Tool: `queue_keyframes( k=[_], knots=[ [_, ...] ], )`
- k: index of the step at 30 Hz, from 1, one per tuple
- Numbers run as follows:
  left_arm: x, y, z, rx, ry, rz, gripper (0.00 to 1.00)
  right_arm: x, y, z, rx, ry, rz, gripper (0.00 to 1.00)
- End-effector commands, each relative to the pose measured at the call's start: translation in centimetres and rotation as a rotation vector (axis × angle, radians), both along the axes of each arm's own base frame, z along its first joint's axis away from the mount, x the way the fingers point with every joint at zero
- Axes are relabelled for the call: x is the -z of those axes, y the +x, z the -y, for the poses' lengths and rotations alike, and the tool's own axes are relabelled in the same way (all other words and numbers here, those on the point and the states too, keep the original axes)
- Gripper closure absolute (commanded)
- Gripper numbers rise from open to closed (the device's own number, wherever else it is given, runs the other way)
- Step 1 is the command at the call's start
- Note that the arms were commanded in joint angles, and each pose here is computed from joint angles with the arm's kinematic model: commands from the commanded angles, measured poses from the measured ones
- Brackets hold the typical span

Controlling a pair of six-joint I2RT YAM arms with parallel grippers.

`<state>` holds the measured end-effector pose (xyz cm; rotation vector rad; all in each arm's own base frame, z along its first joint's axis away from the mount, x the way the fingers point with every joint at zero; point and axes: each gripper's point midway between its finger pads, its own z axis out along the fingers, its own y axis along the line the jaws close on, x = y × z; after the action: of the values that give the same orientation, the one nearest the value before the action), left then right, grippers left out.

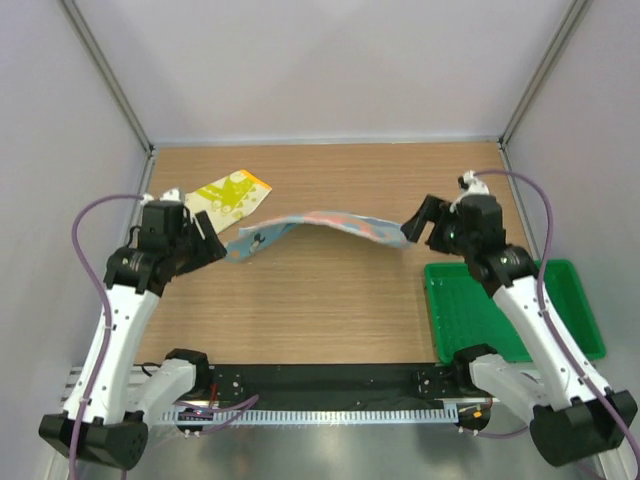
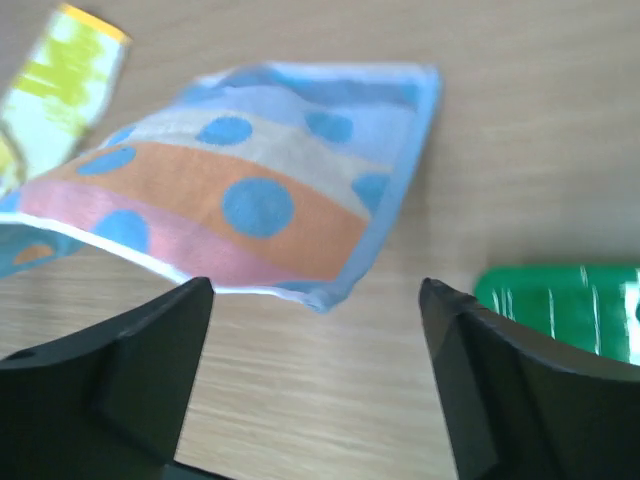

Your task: Roll the towels

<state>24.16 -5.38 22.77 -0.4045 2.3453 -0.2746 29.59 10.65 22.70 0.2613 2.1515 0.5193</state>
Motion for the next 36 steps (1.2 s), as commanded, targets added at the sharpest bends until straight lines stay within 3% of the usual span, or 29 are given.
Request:
queue_keyframes(
  k=[1,2,3,7,11,16,20,26,31,36],
  knots=[
    [2.6,-4.0,-2.2,-0.107,0.045,-0.076,0.16,5.3,-2.5,2.4,0.119,-0.041,-0.1,0.04],
    [2.4,-4.4,-2.4,-0.135,0.034,-0.058,0.04,5.5,-3.2,2.8,0.13,-0.05,-0.099,0.03],
    [1.9,-4.6,-2.7,-0.149,0.033,-0.034,0.0,5.3,-3.3,2.9,0.133,-0.05,-0.095,0.03],
    [-0.9,-4.4,-3.1,-0.172,0.026,0.059,0.0,3.2,-2.4,2.3,0.111,-0.038,-0.07,0.03],
    [-0.4,-2.9,-2.6,-0.144,0.039,0.01,0.0,2.0,-0.6,1.5,0.086,-0.038,-0.079,0.03],
    [1.2,-0.2,-1.9,-0.133,0.037,-0.031,0.0,2.4,1.3,-2.9,-0.059,0.026,-0.127,0.1],
    [1.8,3.9,-0.7,-0.118,0.016,-0.048,0.01,4.2,2.3,-7.6,-0.156,-0.057,-0.173,0.17],
    [6.8,9.9,1.4,-0.102,-0.008,-0.206,0.03,9.6,4.0,-12.0,-0.25,-0.167,-0.363,0.18],
    [11.8,14.0,2.7,-0.103,-0.039,-0.274,0.19,11.7,4.7,-13.2,-0.269,-0.274,-0.403,0.16],
    [16.3,16.2,2.8,-0.118,-0.013,-0.334,0.21,13.6,3.9,-13.0,-0.299,-0.301,-0.441,0.16]
  ],
)
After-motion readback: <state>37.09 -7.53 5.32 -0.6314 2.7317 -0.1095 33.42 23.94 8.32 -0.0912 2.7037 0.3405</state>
